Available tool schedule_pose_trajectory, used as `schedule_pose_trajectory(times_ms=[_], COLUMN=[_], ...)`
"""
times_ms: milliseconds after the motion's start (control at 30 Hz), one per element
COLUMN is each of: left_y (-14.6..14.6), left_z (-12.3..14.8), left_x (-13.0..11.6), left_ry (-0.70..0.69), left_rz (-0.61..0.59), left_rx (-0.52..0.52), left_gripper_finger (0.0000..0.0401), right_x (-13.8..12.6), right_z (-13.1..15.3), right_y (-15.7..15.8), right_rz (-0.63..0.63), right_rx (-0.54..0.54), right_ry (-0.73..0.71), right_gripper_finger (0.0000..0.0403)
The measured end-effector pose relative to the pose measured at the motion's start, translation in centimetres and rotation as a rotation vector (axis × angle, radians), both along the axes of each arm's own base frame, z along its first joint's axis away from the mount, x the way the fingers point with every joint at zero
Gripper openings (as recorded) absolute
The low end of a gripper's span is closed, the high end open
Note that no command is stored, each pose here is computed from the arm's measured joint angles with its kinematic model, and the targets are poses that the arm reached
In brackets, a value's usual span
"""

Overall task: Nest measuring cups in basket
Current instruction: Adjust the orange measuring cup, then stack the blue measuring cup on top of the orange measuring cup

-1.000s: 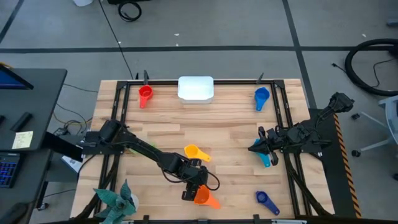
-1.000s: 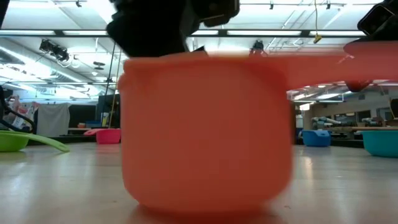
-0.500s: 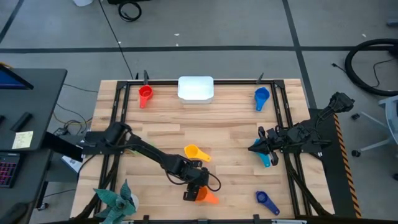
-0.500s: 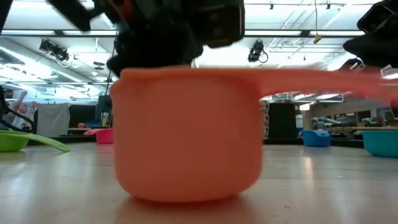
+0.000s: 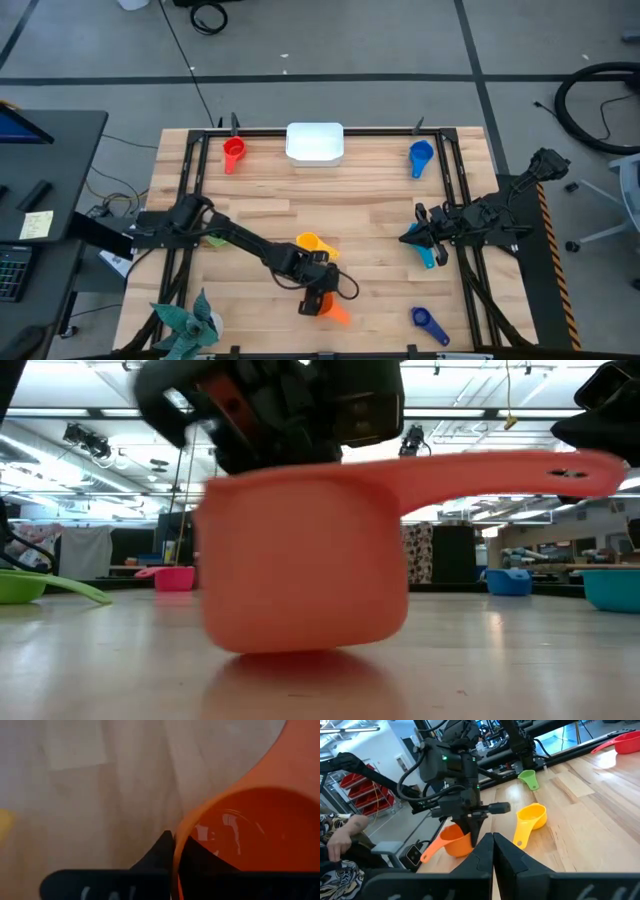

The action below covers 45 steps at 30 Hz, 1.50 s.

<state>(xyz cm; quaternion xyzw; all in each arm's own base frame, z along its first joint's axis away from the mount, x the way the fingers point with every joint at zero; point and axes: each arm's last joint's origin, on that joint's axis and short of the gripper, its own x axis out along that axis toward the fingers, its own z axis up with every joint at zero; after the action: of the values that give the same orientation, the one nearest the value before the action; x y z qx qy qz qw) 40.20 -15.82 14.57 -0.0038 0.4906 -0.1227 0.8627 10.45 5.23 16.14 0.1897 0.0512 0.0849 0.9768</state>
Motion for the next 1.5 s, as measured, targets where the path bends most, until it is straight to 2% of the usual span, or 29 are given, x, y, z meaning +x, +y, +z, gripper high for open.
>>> schedule_pose_trajectory(times_ms=[400, 533, 733, 1167, 1500], left_y=[3.4, 3.4, 2.7, 2.2, 2.3], left_z=[0.0, 0.0, 0.1, 0.3, 1.2], left_x=[1.2, 1.2, 1.1, 1.1, 0.8], left_ry=[-0.007, -0.007, -0.034, -0.062, -0.080], left_rz=[0.079, 0.071, -0.025, -0.058, -0.103], left_rx=[0.005, 0.005, 0.050, 0.061, 0.085], left_gripper_finger=[0.0025, 0.0039, 0.0057, 0.0121, 0.0130], right_x=[0.0, 0.0, 0.0, 0.0, 0.0], right_z=[0.0, 0.0, 0.0, 0.0, 0.0], right_y=[0.0, 0.0, 0.0, 0.0, 0.0], right_rz=[0.000, 0.000, 0.000, 0.000, 0.000], right_rx=[0.000, 0.000, 0.000, 0.000, 0.000], right_ry=[0.000, 0.000, 0.000, 0.000, 0.000], right_gripper_finger=[0.0010, 0.0010, 0.0010, 0.0010, 0.0010])
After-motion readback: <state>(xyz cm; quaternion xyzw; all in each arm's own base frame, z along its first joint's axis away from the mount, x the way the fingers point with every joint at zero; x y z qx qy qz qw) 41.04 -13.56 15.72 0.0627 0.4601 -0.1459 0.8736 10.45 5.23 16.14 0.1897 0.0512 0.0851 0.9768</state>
